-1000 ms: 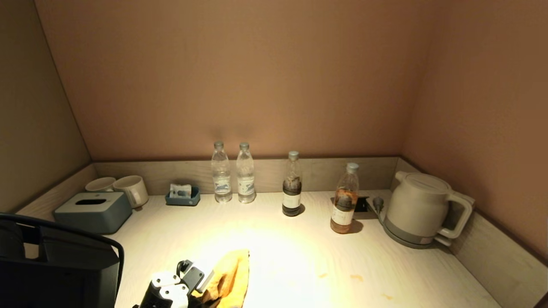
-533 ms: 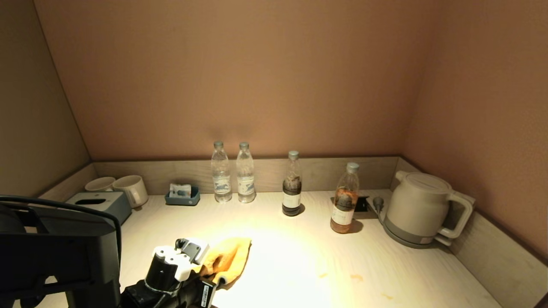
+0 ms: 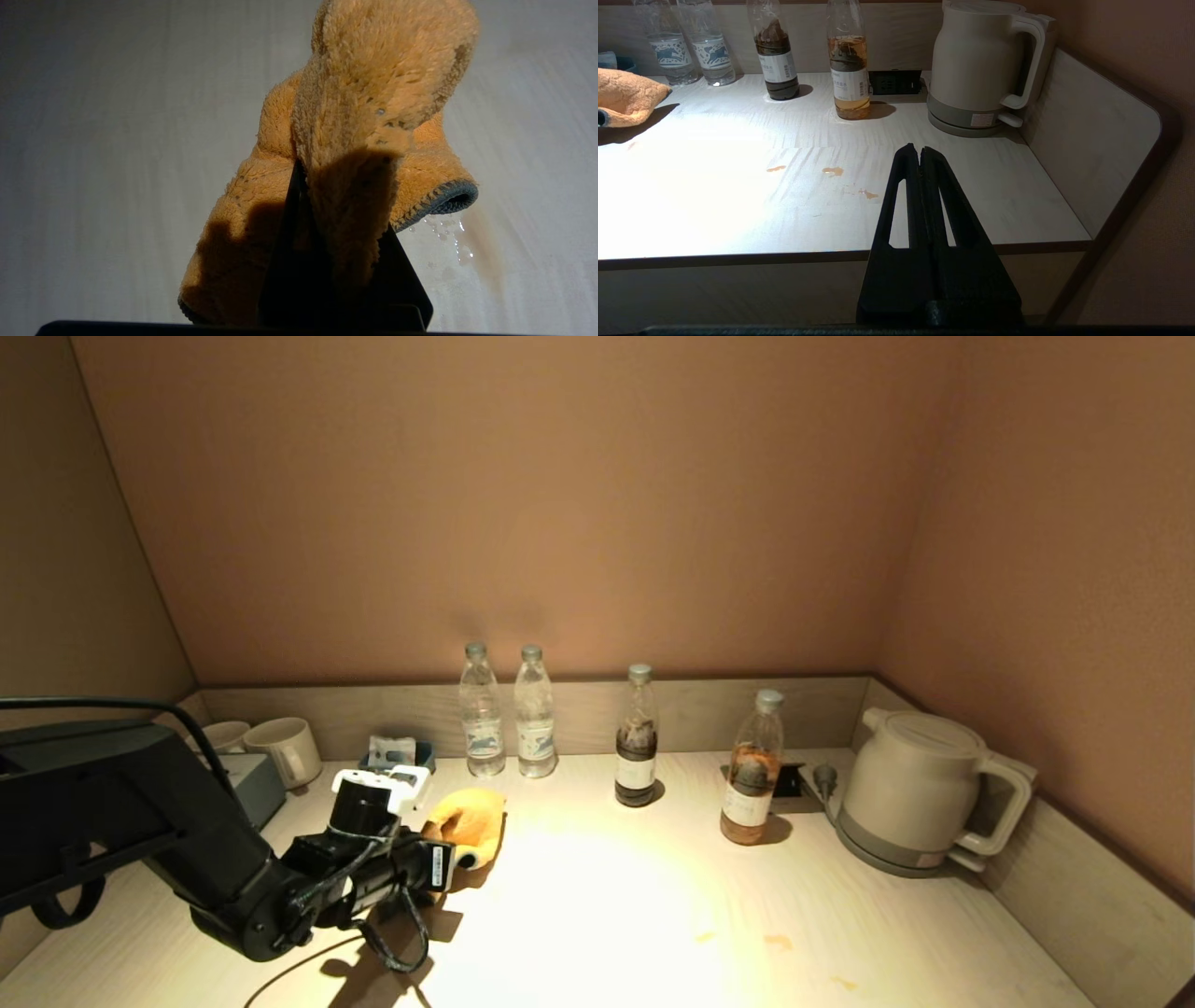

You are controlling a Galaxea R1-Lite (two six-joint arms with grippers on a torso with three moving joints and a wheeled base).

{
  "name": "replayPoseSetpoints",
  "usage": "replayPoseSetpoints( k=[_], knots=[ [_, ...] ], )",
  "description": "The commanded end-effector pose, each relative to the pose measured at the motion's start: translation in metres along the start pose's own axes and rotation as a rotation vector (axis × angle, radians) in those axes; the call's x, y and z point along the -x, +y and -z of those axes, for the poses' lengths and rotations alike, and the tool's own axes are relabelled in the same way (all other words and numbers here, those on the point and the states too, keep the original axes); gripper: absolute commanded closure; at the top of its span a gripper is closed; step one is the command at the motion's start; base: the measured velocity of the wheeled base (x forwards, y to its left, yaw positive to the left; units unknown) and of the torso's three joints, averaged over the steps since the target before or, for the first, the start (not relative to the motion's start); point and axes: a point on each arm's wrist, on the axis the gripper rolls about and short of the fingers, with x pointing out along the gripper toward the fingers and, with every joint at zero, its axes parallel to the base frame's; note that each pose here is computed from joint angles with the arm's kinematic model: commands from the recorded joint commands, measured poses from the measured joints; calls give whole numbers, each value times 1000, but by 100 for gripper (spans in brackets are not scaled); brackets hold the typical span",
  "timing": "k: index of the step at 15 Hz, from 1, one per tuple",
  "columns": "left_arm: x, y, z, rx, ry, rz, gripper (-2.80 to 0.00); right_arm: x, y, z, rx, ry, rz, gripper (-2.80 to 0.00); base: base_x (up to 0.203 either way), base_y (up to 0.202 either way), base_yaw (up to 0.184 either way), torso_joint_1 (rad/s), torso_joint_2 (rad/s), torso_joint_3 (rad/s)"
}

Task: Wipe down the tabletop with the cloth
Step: Sweep the stains on the table

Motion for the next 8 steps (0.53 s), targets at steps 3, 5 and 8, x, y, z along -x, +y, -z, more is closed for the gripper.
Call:
replayPoseSetpoints(
  k=[3,5,8],
  knots=[
    [15,21,-44,86,-93,-49,0,0,0,0,1,1,0,0,0,0,0,0,0,0],
    [18,33,-57,121,-107,-100,0,0,0,0,1,1,0,0,0,0,0,0,0,0],
    [0,59,-56,146,-25,-177,0,0,0,0,1,1,0,0,0,0,0,0,0,0]
  ],
)
